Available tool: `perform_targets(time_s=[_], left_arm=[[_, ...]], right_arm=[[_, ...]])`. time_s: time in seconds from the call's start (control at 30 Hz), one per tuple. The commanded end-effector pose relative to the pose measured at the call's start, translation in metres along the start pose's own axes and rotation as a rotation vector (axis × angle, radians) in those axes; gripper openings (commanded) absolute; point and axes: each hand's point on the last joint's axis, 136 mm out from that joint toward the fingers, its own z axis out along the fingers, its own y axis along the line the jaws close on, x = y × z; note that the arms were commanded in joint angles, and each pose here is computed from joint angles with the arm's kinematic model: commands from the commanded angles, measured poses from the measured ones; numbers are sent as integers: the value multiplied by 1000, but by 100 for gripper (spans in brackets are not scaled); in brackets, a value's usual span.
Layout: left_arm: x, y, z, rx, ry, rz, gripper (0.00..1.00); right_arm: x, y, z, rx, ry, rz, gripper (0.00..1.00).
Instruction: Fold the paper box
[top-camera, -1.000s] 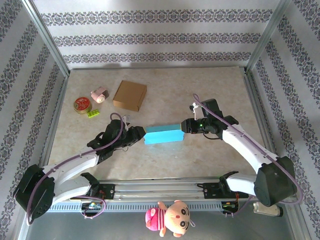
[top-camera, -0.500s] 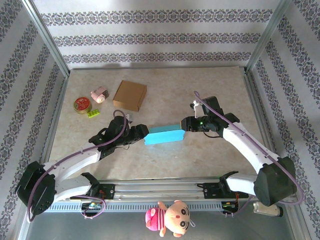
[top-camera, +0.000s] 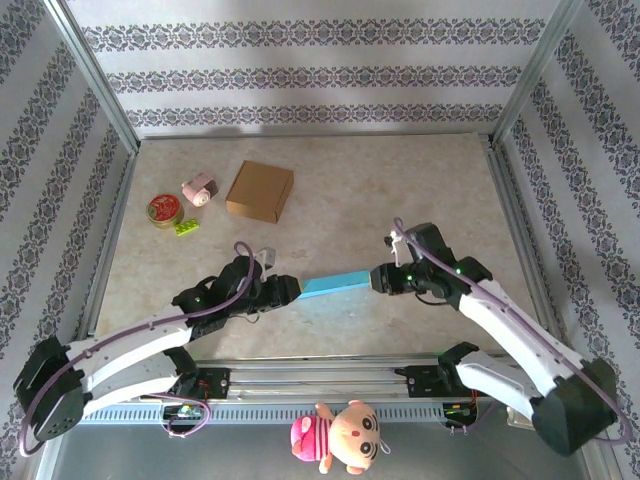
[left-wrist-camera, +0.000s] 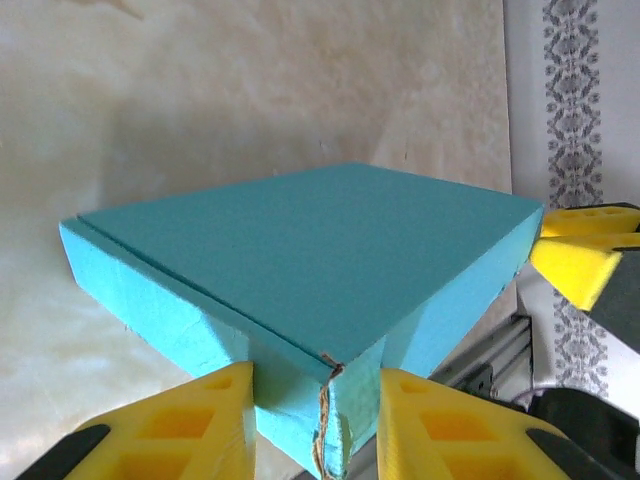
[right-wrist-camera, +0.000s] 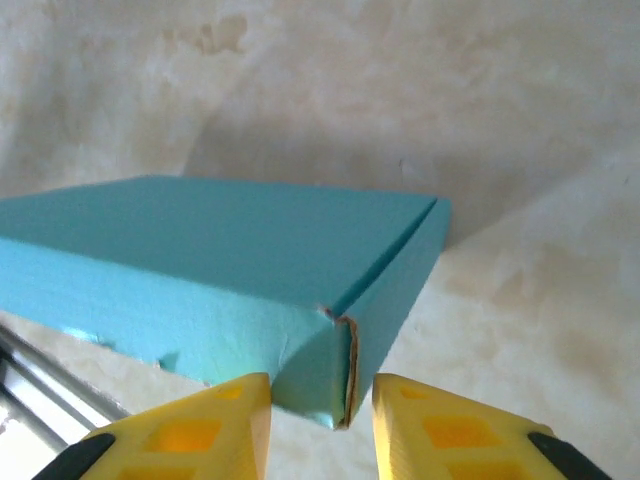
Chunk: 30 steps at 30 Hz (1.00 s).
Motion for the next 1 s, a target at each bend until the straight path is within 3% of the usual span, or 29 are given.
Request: perform_targets(time_s=[0.0,0.07,0.27,0.4,0.63,0.77,0.97], left_arm=[[11,24,-2,-76,-10,-51,32],[16,30,-1,-88,-6,-57,33],[13,48,-4,-187,-33,-33,52],[7,49,-1,-216,-53,8,63],[0,51,9,-246,-76,47,72],[-1,47,19,-243,-65,63,74],[-11,46,36,-291,-78,73,78]], right_arm=[[28,0,-4,75,38,-41,34],[34,-2,-3,105,44,-23,37],[50,-12,5,123,63,102,45],[44,-19,3,158,16,117,50],[31,-34,-8,194,-107,175,60],[20,-41,-5,159,-188,217,72],[10,-9,27,-80,-144,290,70]])
